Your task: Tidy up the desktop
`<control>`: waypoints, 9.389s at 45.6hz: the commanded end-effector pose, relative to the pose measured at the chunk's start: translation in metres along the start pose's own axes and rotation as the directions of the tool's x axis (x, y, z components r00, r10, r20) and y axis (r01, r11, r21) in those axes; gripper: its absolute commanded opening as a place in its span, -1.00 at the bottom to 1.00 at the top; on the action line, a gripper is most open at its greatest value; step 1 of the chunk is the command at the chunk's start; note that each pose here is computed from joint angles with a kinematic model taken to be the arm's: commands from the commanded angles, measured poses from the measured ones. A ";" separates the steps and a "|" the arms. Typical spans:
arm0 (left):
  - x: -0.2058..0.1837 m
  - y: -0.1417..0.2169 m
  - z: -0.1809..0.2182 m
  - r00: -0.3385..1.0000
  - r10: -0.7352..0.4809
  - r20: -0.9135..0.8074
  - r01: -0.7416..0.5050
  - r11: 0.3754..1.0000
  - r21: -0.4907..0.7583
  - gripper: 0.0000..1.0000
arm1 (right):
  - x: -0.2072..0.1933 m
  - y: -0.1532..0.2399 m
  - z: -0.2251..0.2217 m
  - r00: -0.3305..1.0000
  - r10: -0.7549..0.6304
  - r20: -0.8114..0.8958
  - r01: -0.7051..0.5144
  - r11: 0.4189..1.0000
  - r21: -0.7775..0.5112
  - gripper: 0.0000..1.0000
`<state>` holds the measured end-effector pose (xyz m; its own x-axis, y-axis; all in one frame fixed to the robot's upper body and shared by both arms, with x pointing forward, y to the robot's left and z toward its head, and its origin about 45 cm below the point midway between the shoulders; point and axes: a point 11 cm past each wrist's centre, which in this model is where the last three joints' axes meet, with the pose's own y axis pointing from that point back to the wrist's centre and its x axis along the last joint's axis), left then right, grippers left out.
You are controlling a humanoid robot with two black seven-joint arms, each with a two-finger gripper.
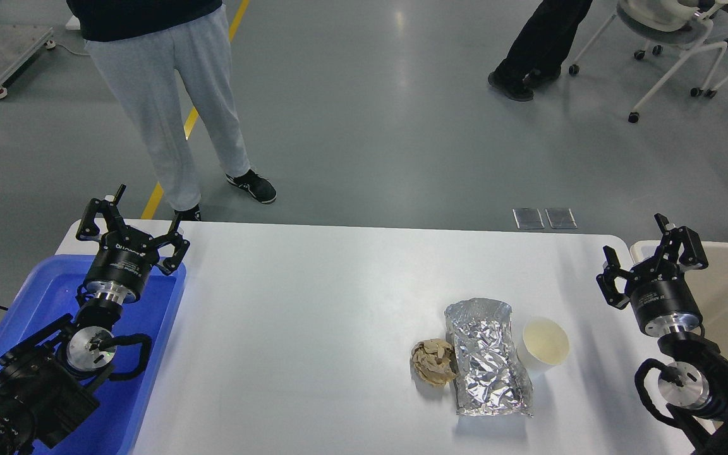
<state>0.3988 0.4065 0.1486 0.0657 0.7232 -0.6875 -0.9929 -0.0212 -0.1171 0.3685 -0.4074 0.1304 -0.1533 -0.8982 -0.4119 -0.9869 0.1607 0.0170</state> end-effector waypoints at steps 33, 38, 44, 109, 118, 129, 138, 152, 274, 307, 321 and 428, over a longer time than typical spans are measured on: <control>0.000 0.000 0.000 1.000 -0.001 0.001 0.001 1.000 0.001 1.00 | -0.005 -0.005 -0.019 0.999 -0.044 -0.010 0.044 0.998 0.035 0.99; 0.000 0.000 0.000 1.000 -0.001 0.001 0.001 1.000 0.001 1.00 | -0.006 -0.006 -0.020 0.999 -0.044 -0.009 0.045 0.998 0.042 0.99; 0.000 0.000 0.000 1.000 -0.001 0.001 0.001 1.000 0.001 1.00 | -0.006 -0.009 -0.019 0.999 -0.034 -0.026 0.035 0.999 0.032 0.98; -0.001 0.000 -0.002 1.000 0.001 -0.005 -0.001 1.000 0.000 1.00 | -0.045 0.046 -0.064 0.183 -0.627 -0.757 0.227 0.776 -0.588 0.98; -0.001 0.000 -0.002 1.000 0.001 -0.005 -0.001 1.000 0.001 1.00 | -0.052 0.049 -0.054 0.079 -0.700 -0.709 0.216 0.707 -0.674 0.98; -0.001 0.000 -0.002 1.000 0.001 -0.005 -0.001 1.000 0.000 1.00 | -0.067 0.039 -0.061 -0.200 -0.699 -0.686 0.210 0.654 -0.727 0.98; -0.001 -0.001 -0.002 1.000 0.000 -0.005 0.000 1.000 -0.001 1.00 | -0.061 0.035 -0.063 -0.351 -0.702 -0.620 0.144 0.614 -0.776 0.98; -0.001 0.000 -0.002 1.000 0.001 -0.005 -0.001 1.000 0.000 1.00 | -0.060 0.040 -0.049 -0.427 -0.711 -0.559 0.116 0.570 -0.813 0.98; -0.001 0.000 -0.002 1.000 0.001 -0.005 -0.001 1.000 0.000 1.00 | -0.062 0.016 -0.032 -0.554 -0.682 -0.477 0.076 0.529 -0.845 -1.00; -0.001 0.000 -0.002 1.000 0.001 -0.005 -0.001 1.000 0.001 1.00 | -0.130 0.004 -0.199 -0.582 -0.619 -0.527 0.094 0.593 -0.800 -1.00; -0.001 0.000 -0.002 1.000 0.001 -0.004 -0.001 1.000 0.001 1.00 | -0.131 0.005 -0.218 -0.590 -0.611 -0.528 0.074 0.611 -0.789 -1.00; -0.001 0.000 -0.002 1.000 0.001 -0.005 -0.001 1.000 0.000 1.00 | 0.208 0.056 -0.061 0.370 0.069 -0.926 -0.632 0.749 -0.197 -1.00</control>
<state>0.3991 0.4047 0.1477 0.0649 0.7199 -0.6911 -0.9930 -0.0221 -0.1163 0.2898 -0.6144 0.1193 -0.0912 -0.7040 0.7043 -0.6936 0.5524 0.4623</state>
